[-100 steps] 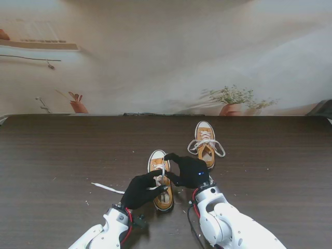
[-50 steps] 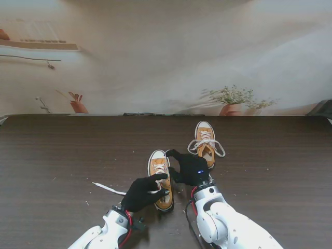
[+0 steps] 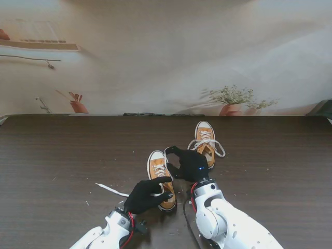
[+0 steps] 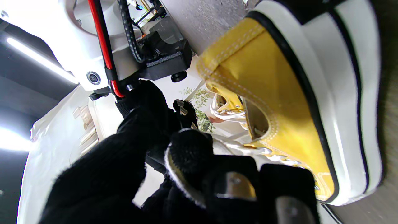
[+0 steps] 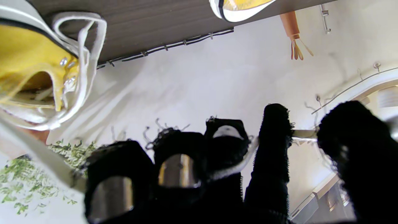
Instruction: Tie the shoelaces into a bow on the shoes
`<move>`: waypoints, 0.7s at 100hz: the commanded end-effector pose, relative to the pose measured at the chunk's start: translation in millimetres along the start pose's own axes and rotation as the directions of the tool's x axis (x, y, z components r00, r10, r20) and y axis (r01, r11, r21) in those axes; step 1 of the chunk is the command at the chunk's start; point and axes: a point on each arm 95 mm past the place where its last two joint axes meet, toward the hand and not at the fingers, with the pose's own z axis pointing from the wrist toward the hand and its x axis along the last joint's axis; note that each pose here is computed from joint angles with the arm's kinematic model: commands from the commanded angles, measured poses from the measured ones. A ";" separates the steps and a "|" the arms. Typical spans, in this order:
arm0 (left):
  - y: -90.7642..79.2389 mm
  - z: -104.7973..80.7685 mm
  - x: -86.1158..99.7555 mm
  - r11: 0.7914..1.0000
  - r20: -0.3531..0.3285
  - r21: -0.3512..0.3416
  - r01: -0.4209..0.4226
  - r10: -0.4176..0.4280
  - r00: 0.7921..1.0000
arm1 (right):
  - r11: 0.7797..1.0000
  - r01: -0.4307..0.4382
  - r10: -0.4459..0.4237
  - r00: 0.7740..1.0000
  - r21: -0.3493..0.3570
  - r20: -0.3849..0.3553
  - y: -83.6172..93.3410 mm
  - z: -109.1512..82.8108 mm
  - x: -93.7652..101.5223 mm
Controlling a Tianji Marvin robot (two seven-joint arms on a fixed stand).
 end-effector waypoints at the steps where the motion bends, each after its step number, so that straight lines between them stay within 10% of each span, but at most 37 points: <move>1: 3.2 1.2 3.5 1.000 -0.008 -0.021 -0.005 0.005 1.000 | 1.000 -0.004 0.004 1.000 0.015 -0.005 -1.1 -1.4 3.4; 70: -38.9 -27.6 -4.3 0.988 0.033 0.106 -0.111 0.108 0.994 | 0.990 -0.121 0.121 0.993 0.067 0.008 -12.7 -13.9 5.5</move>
